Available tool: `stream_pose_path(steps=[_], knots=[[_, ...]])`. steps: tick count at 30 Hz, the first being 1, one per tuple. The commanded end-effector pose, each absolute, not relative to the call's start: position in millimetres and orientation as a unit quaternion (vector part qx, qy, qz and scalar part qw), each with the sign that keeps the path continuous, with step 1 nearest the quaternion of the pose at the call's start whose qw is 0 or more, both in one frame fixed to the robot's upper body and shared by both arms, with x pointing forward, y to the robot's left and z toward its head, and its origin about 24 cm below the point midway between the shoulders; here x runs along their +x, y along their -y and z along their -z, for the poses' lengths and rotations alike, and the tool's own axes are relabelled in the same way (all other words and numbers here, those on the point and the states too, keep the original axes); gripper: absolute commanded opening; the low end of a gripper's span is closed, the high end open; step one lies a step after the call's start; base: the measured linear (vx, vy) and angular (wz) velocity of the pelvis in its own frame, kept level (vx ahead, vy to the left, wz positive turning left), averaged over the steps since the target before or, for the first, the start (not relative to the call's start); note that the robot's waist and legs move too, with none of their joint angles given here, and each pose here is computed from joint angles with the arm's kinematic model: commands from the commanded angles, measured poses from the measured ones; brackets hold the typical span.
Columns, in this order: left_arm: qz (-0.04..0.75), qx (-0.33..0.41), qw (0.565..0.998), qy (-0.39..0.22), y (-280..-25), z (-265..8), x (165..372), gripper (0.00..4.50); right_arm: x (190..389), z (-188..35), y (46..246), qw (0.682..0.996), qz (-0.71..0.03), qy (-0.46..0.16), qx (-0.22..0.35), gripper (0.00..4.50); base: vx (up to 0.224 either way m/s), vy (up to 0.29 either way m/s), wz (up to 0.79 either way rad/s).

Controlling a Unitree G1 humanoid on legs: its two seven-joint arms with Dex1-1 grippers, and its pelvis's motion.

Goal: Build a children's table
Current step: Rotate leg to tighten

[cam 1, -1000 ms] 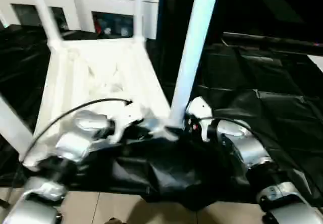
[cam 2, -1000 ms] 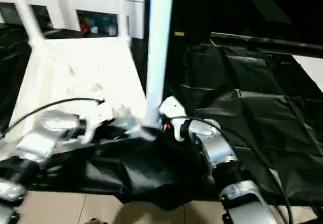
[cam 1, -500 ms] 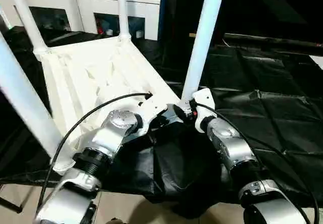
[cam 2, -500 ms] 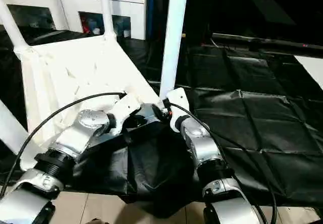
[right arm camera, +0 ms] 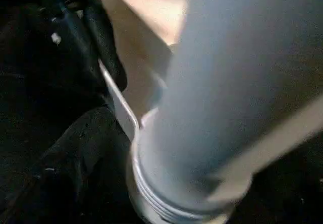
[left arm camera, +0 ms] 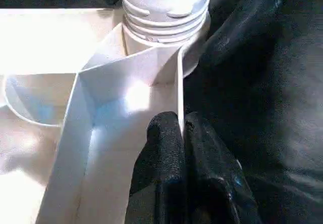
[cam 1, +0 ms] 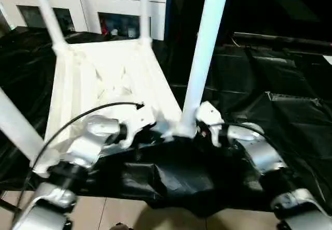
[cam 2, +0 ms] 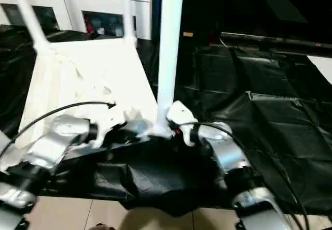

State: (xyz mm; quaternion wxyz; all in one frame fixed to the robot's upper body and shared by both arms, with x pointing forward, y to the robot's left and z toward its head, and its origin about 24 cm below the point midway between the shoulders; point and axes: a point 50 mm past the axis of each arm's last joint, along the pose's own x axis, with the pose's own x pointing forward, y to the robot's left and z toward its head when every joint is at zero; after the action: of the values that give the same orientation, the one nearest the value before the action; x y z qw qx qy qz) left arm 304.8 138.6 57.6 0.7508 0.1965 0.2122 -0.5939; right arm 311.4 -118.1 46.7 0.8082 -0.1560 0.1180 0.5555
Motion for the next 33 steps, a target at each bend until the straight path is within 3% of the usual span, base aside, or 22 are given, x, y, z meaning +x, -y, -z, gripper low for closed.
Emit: stream_pose_path(steps=[1, 8, 9, 12, 13, 25, 28, 29, 33], knots=[[0.647, 0.19, 0.712, -0.197, -127.1, -59.5, 296.0, 0.0, 309.6, -52.7, 117.3, 0.796, -0.575, -0.111, -0.157, 4.24, 0.0, 0.0, 0.0], [0.652, 0.193, 0.703, -0.21, -138.2, -61.6, 294.6, 0.0, 306.8, -55.6, 118.2, 0.785, -0.592, -0.108, -0.144, 4.24, 0.0, 0.0, 0.0], [0.652, 0.193, 0.703, -0.21, -138.5, -61.6, 294.5, 0.0, 306.6, -55.4, 118.2, 0.785, -0.593, -0.109, -0.143, 3.97, 0.0, 0.0, 0.0], [0.652, 0.191, 0.702, -0.211, -139.1, -61.1, 294.0, 0.0, 304.3, -53.6, 117.5, 0.779, -0.6, -0.112, -0.145, 3.9, 0.0, 0.0, 0.0], [0.653, 0.191, 0.702, -0.212, -139.1, -60.7, 293.7, 0.0, 303.9, -53.3, 117.4, 0.778, -0.601, -0.113, -0.145, 3.65, 0.0, 0.0, 0.0], [0.651, 0.192, 0.701, -0.217, -140.7, -59.4, 294.1, 0.0, 301.2, -50.5, 115.7, 0.772, -0.608, -0.118, -0.141, 2.77, 0.0, 0.0, 0.0], [0.642, 0.194, 0.71, -0.215, -140.5, -57.9, 295.7, 0.0, 300.9, -48.1, 115.0, 0.779, -0.601, -0.12, -0.137, 2.65, 0.0, 0.0, 0.0], [0.619, 0.198, 0.73, -0.212, -137.6, -55.7, 300.5, 0.0, 304.3, -45.2, 112.1, 0.802, -0.571, -0.119, -0.127, 2.63, 0.0, 0.0, 0.0], [0.592, 0.201, 0.752, -0.209, -132.4, -54.0, 306.3, 0.0, 310.7, -42.0, 109.0, 0.835, -0.526, -0.12, -0.115, 2.62, 0.0, 0.0, 0.0]])
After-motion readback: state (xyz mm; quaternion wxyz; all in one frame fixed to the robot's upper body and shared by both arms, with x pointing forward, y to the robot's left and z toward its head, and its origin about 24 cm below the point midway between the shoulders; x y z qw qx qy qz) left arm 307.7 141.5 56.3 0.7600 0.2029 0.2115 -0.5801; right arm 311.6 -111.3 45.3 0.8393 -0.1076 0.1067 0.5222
